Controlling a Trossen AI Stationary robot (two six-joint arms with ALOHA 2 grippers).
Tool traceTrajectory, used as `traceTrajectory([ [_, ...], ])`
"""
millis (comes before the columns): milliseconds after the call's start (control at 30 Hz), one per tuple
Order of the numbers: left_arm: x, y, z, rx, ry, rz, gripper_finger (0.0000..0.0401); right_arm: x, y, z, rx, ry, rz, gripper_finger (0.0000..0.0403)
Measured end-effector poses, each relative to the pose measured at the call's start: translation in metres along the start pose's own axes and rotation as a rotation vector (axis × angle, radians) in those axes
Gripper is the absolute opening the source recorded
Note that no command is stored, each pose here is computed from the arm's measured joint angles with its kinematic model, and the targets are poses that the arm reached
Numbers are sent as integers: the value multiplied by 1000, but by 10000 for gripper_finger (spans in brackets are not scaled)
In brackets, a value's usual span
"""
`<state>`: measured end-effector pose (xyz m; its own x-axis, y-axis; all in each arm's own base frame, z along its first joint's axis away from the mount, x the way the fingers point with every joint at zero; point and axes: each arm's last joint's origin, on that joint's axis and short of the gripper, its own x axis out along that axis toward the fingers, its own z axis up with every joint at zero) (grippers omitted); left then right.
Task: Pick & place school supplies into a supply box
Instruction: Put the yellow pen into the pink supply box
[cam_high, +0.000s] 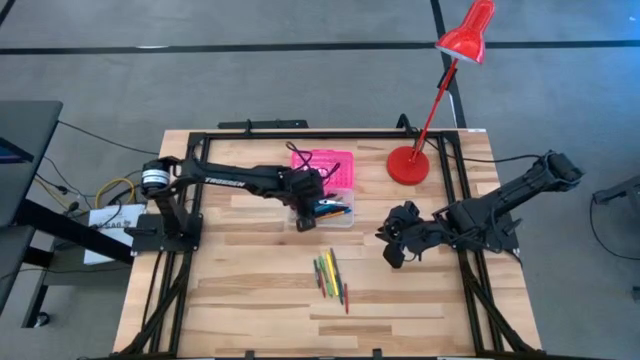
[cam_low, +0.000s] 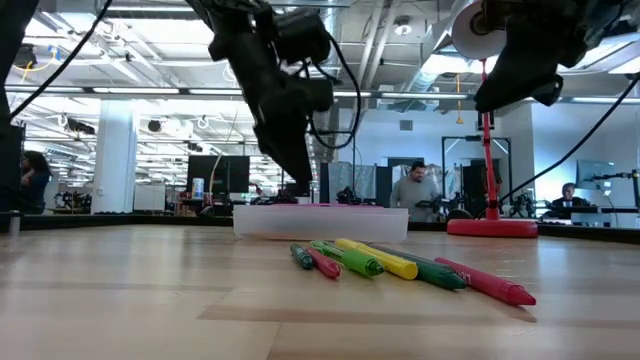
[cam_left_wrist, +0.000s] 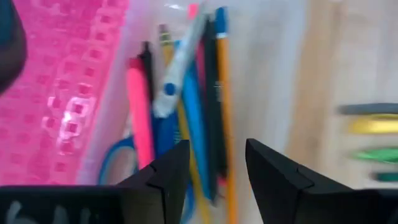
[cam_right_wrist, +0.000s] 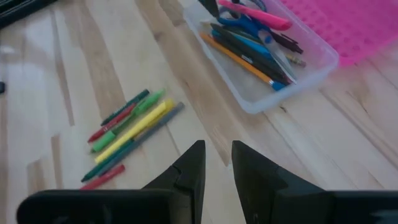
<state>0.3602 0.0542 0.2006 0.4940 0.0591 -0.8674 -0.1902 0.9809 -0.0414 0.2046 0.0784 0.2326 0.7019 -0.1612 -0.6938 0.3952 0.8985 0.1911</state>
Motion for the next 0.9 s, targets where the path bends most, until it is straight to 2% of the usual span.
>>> traceTrajectory([
  [100, -15, -10, 0, 4, -9, -17, 151, 3, 4, 1, -47, -12, 27, 73],
  [267, -44, -31, -4, -6, -77, 19, 149, 18, 14, -2, -148, 31, 102, 73],
  [467, -65, -53, -29, -83, -115, 80, 148, 48, 25, -12, -310, 129, 167, 73],
  [633, -61, -72, -58, -160, -89, 101, 148, 73, 29, -16, -399, 201, 218, 73],
  [900, -45, -105, -102, -311, -60, 93, 148, 105, 44, 14, -569, 168, 298, 73],
])
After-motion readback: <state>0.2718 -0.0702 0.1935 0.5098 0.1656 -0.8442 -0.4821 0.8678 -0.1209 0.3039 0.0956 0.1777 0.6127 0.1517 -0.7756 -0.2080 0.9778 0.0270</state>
